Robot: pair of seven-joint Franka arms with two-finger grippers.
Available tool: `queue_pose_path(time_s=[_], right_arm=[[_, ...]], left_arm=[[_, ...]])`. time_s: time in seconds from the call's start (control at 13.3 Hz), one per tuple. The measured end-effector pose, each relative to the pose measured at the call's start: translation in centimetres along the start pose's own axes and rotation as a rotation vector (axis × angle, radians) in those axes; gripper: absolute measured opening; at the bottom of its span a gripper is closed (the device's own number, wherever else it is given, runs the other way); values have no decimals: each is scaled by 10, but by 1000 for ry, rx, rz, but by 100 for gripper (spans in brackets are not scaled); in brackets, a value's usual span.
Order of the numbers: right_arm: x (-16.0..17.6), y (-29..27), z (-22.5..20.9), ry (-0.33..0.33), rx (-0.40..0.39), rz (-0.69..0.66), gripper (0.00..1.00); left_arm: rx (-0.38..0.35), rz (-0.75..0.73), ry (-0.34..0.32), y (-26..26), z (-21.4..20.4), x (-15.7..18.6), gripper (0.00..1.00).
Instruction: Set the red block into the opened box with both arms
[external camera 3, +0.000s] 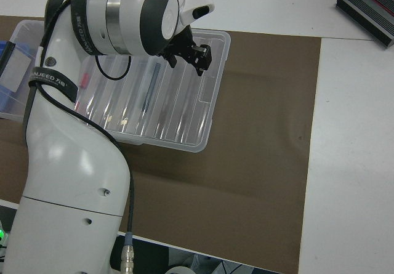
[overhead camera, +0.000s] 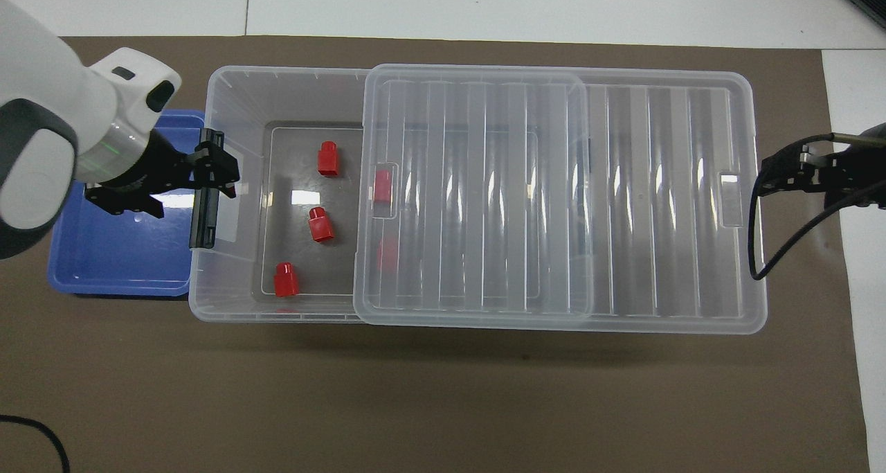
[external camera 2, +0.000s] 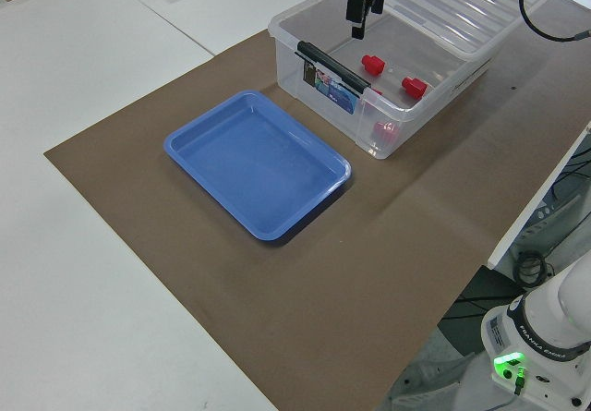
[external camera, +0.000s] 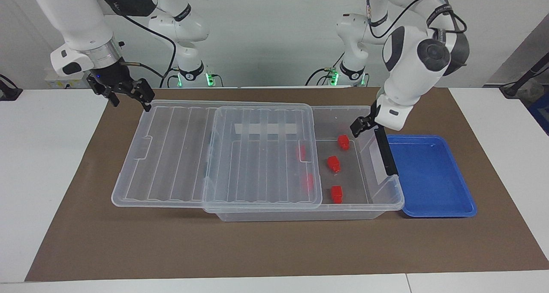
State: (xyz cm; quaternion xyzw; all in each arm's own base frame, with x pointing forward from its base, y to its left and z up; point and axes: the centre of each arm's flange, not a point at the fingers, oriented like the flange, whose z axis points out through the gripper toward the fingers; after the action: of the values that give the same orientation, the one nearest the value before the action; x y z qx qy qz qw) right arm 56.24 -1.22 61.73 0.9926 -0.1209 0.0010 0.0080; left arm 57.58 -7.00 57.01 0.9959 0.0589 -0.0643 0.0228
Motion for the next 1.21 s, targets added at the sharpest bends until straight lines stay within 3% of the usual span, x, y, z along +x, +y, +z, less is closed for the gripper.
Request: queue_pose_path(time_s=[0.23,0.38,0.45,0.68,0.9,1.21], right_arm=[[11,29,16,24,5,54,28],[19,54,34,39,7,100,6],[22,65,43,44,7,119,1],[31,86,76,100,14,140,1],[29,91,106,77,11,146,1],[33,104,141,63,9,148,1]], left_arm=[[-30,93,8,-118,-36,-16,100],[3,136,17,-148,-49,-29,100],[19,153,20,-149,-53,-34,100],[28,182,16,-139,-47,-39,100],[28,197,27,-133,-26,-40,100],[38,234,122,-118,-15,-32,100]])
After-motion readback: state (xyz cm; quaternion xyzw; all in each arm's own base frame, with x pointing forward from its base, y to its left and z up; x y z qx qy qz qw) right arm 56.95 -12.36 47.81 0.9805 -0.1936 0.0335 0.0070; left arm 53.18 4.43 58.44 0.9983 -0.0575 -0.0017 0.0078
